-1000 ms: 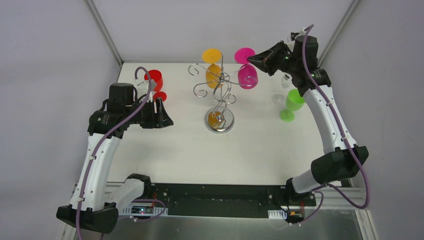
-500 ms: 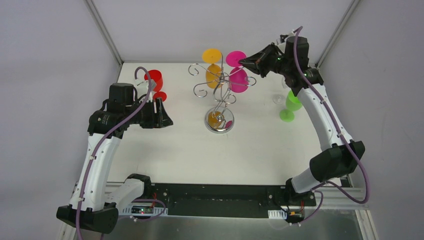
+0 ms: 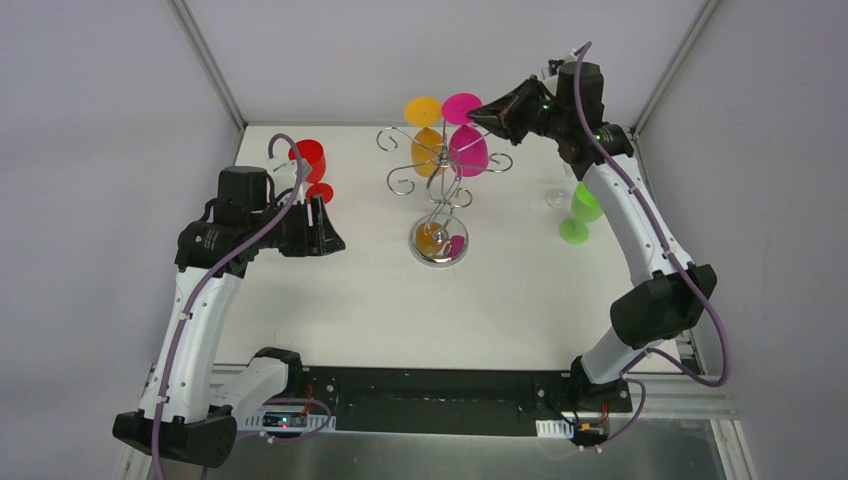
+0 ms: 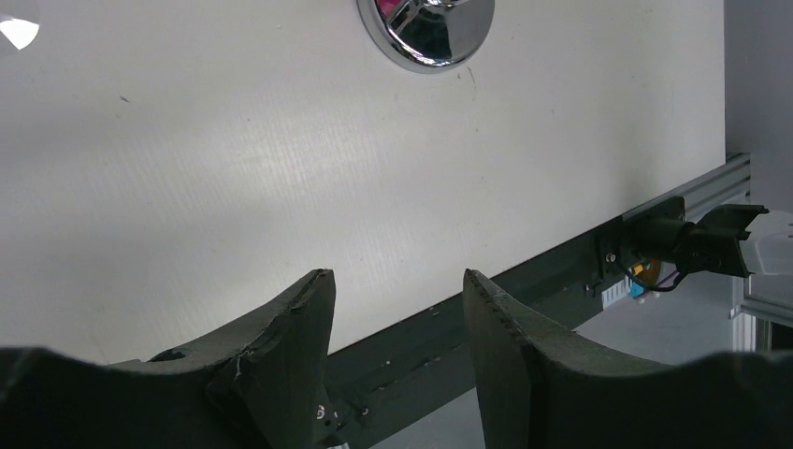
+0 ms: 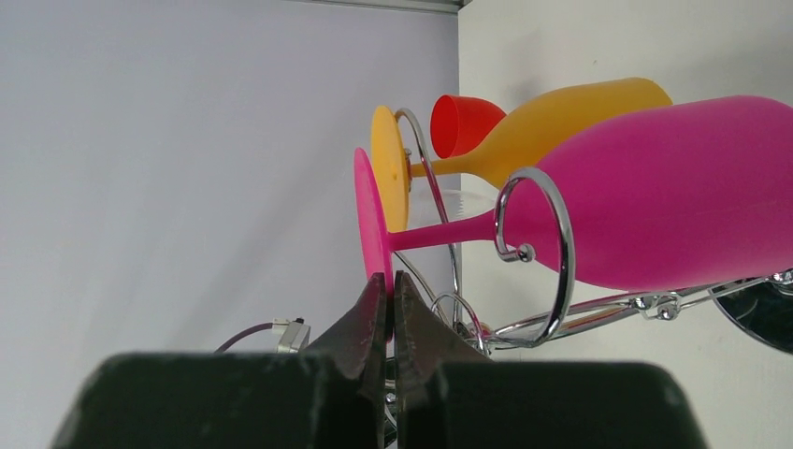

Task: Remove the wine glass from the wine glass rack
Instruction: Pick up the wine glass from the wine rack.

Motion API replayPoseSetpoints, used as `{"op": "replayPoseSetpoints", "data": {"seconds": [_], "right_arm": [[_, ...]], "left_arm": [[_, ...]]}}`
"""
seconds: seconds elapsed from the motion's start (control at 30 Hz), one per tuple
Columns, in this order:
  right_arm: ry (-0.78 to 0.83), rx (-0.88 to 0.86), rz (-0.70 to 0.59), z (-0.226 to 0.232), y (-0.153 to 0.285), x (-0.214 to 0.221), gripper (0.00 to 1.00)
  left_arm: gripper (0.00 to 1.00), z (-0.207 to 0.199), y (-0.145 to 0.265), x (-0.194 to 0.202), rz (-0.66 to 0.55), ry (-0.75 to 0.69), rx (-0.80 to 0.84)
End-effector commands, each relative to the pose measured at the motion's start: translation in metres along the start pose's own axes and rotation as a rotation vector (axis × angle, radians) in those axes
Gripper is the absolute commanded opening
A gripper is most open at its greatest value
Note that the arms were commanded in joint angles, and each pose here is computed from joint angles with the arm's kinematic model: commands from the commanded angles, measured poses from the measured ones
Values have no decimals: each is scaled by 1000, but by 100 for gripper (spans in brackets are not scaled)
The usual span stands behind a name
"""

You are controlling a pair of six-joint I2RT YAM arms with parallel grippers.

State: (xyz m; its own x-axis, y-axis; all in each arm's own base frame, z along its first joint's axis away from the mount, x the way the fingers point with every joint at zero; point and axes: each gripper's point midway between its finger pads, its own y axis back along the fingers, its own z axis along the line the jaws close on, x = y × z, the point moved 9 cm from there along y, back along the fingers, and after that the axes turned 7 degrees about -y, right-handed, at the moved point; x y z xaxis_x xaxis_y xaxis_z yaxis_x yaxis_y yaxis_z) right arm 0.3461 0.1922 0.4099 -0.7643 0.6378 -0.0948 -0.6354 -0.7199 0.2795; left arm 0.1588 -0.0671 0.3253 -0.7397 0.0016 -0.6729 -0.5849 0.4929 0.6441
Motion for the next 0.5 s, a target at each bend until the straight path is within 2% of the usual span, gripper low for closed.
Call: {"op": "replayPoseSetpoints", "data": {"seconds": [0.0,0.47], "right_arm": [[19,-60,-26,22,-1,-4,0],[-11,-43,-159,22,-5,-38,0]], "left_arm": [[54,0,0,3,3,-30,1],[55,0,1,3,0,-34,1]]}}
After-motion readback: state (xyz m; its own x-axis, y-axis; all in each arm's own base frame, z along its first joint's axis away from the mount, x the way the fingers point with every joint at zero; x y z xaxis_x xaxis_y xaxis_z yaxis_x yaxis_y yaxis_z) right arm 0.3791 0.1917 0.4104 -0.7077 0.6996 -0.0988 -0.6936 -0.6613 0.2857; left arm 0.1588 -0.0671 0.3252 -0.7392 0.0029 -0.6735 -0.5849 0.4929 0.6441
